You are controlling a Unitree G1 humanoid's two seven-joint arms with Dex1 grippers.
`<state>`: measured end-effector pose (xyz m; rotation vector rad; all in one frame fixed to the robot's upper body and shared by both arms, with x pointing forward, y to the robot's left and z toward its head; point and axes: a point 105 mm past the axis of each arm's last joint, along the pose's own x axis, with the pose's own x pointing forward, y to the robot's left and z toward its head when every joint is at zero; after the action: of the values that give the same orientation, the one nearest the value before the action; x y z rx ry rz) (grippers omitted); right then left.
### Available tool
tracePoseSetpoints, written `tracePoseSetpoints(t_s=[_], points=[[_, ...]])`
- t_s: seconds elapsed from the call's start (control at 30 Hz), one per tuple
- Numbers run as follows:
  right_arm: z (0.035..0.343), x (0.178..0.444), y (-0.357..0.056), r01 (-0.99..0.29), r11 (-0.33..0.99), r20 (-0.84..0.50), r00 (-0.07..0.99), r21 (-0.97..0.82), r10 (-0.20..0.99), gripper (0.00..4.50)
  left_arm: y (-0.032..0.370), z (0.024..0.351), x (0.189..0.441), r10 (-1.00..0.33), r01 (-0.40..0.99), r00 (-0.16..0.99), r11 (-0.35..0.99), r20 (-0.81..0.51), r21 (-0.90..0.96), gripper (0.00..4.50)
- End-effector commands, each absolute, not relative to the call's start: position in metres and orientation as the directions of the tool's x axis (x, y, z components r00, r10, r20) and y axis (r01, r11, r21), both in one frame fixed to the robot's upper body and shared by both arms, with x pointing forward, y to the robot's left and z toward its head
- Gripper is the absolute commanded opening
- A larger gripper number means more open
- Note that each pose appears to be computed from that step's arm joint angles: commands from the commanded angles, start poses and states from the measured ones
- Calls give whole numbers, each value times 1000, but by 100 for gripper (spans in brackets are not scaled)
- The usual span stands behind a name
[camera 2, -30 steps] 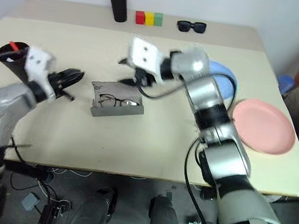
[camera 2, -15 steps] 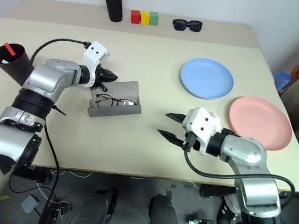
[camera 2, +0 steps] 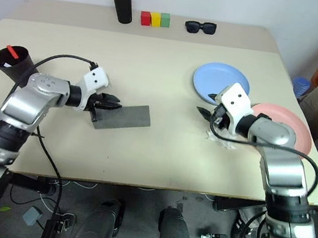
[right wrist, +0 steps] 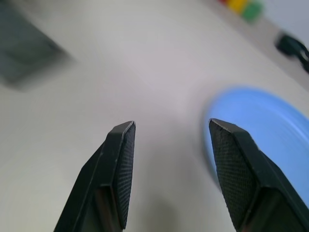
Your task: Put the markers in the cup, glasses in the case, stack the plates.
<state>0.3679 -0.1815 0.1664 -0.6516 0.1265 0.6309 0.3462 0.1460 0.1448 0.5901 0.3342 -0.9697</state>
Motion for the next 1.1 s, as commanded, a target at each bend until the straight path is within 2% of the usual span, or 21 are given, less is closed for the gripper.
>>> tracePoseSetpoints(t_s=[0.03, 0.17, 0.27, 0.37, 0.4, 0.47, 0.57, 0.7, 0.83, 0.97, 1.1], points=[[167, 388, -186, -530, 564, -307, 841, -634, 445, 241, 143, 152, 341, -682, 828, 557, 408, -475, 385, 78], [145, 415, -193, -498, 442, -362, 861, -747, 358, 241, 140, 186, 344, -729, 742, 650, 548, -215, 387, 78], [138, 428, -198, -469, 429, -356, 878, -772, 320, 241, 135, 195, 330, -764, 745, 630, 547, -135, 382, 78], [132, 431, -198, -479, 410, -363, 871, -776, 331, 157, 123, 194, 301, -821, 805, 556, 494, -126, 329, 73], [131, 431, -199, -475, 402, -358, 873, -783, 332, 88, 117, 192, 293, -835, 819, 535, 474, -131, 323, 73], [133, 430, -200, -451, 398, -330, 882, -799, 338, 10, 106, 189, 281, -851, 835, 507, 447, -134, 322, 73], [160, 428, -199, -356, 398, -215, 909, -845, 356, 4, 92, 194, 272, -871, 844, 489, 457, -54, 281, 73], [192, 408, -209, -324, 401, -164, 908, -857, 384, 4, 75, 191, 260, -900, 878, 434, 414, -36, 242, 73], [216, 371, -230, -372, 392, -201, 889, -842, 412, 4, 59, 181, 255, -926, 908, 374, 354, -54, 222, 73], [208, 328, -281, -464, 359, -371, 879, -810, 300, 4, 34, 178, 244, -973, 953, 224, 206, -58, 220, 73], [187, 304, -302, -530, 403, -474, 848, -746, 237, 4, 18, 175, 244, -988, 964, 144, 125, -64, 236, 73]])
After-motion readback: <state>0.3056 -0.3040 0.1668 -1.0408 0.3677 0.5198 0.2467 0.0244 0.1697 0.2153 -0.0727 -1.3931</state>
